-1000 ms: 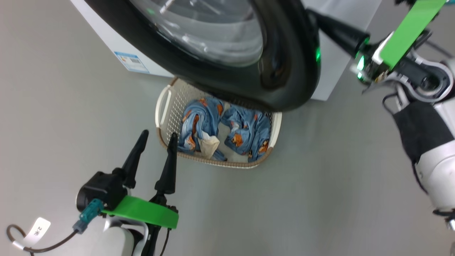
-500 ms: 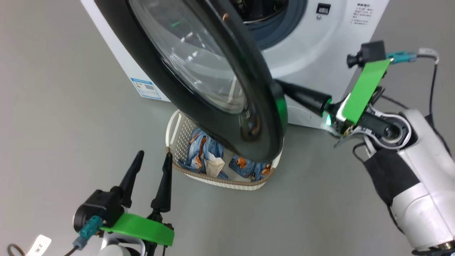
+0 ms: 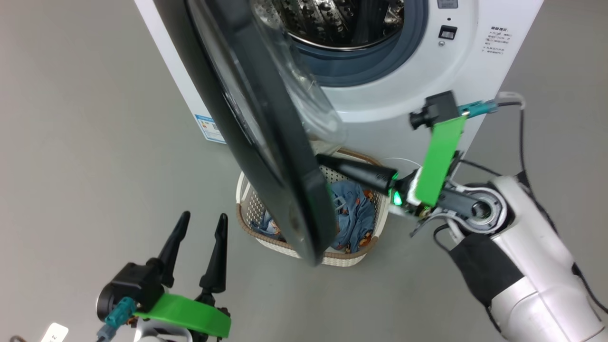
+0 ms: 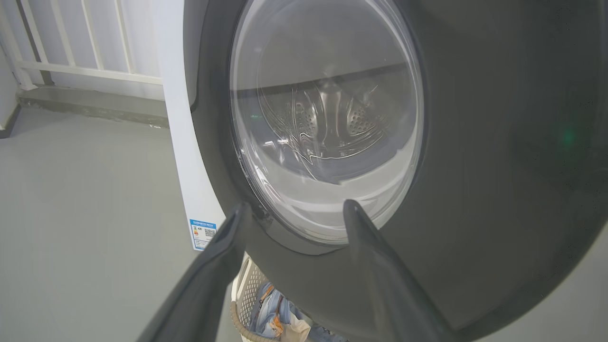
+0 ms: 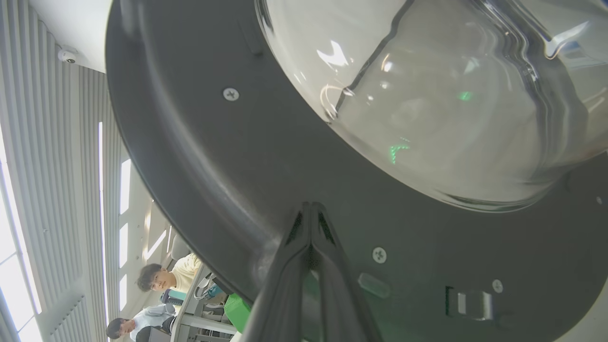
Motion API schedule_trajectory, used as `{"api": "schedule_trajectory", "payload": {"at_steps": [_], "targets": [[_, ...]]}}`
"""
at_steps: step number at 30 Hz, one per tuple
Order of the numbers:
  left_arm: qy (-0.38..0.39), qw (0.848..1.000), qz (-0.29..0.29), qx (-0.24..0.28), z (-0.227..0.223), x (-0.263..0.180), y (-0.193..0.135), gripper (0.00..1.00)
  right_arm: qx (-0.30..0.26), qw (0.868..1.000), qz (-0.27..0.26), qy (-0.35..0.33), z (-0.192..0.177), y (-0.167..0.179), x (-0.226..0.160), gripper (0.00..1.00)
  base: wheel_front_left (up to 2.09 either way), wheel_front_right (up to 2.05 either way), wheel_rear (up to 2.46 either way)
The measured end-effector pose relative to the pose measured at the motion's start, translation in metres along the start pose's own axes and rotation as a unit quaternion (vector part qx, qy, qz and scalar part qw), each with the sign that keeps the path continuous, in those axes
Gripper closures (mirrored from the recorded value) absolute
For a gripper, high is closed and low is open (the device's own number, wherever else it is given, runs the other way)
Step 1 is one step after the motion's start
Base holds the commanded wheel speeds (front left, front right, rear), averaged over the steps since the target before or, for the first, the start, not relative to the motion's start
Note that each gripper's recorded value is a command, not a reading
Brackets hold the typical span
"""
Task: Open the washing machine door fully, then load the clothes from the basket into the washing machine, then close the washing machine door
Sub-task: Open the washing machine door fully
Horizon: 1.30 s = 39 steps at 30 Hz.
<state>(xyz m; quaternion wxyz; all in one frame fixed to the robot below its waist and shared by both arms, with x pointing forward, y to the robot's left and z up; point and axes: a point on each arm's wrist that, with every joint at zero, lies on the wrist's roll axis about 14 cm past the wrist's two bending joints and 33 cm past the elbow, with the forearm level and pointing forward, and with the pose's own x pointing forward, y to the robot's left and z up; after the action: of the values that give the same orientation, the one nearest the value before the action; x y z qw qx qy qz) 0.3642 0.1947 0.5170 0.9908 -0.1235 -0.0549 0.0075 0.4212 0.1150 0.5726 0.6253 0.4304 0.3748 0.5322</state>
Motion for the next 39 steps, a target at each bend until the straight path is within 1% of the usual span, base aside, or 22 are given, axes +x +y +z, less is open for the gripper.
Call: {"api": "schedule_trajectory", "payload": {"at_steps": [6,13,14,15,17,18,19,20,21,26,30,34,39], "targets": [[-0.001,1.000,0.000,-0.001,0.001,-0.004,0.000,0.00,-0.007,1.000,0.013,0.021,-0.014,0.012,0.008,1.00,0.00,0.00,0.00],[-0.001,1.000,-0.006,0.001,0.001,-0.003,-0.004,0.00,-0.018,1.000,-0.001,-0.006,-0.009,0.009,0.003,1.00,0.00,0.00,0.00],[0.000,1.000,-0.008,0.000,0.000,-0.002,-0.005,0.00,-0.015,1.000,-0.004,-0.012,-0.009,0.007,0.001,0.91,0.00,0.00,0.00],[0.000,1.000,-0.010,0.000,0.000,-0.002,-0.006,0.00,-0.013,1.000,-0.009,-0.019,-0.009,0.004,-0.003,0.79,0.00,0.00,0.00],[0.000,1.000,-0.015,-0.001,-0.001,-0.002,-0.009,0.00,-0.015,0.999,-0.023,-0.035,-0.006,-0.002,-0.011,0.65,0.00,0.00,0.00],[0.001,1.000,-0.017,-0.001,-0.001,-0.001,-0.011,0.00,-0.017,0.998,-0.032,-0.043,-0.005,-0.006,-0.016,0.55,0.00,0.00,0.00],[0.002,1.000,-0.020,-0.001,-0.002,-0.002,-0.012,0.00,-0.018,0.998,-0.039,-0.053,-0.003,-0.009,-0.021,0.36,0.00,0.00,0.00],[0.004,1.000,-0.022,-0.002,-0.003,-0.002,-0.013,0.00,-0.019,0.997,-0.047,-0.062,-0.002,-0.013,-0.027,0.10,0.00,0.00,0.00],[0.006,1.000,-0.024,-0.002,-0.005,-0.002,-0.014,0.00,-0.020,0.996,-0.056,-0.071,-0.001,-0.017,-0.033,0.00,0.00,0.00,0.00],[0.011,0.999,-0.037,-0.003,-0.008,0.000,-0.018,0.00,-0.023,0.988,-0.096,-0.118,0.001,-0.034,-0.063,0.00,0.00,0.00,0.00],[0.018,0.999,-0.043,-0.002,-0.013,0.000,-0.019,0.00,-0.034,0.978,-0.127,-0.165,0.009,-0.044,-0.094,0.00,0.00,0.00,0.00],[0.020,0.998,-0.053,-0.003,-0.015,0.004,-0.023,0.00,-0.044,0.963,-0.153,-0.218,0.016,-0.050,-0.124,0.00,0.00,0.00,0.00],[0.020,0.998,-0.061,-0.006,-0.016,0.007,-0.029,0.00,-0.053,0.939,-0.196,-0.277,0.017,-0.065,-0.166,0.00,0.00,0.00,0.00]]}}
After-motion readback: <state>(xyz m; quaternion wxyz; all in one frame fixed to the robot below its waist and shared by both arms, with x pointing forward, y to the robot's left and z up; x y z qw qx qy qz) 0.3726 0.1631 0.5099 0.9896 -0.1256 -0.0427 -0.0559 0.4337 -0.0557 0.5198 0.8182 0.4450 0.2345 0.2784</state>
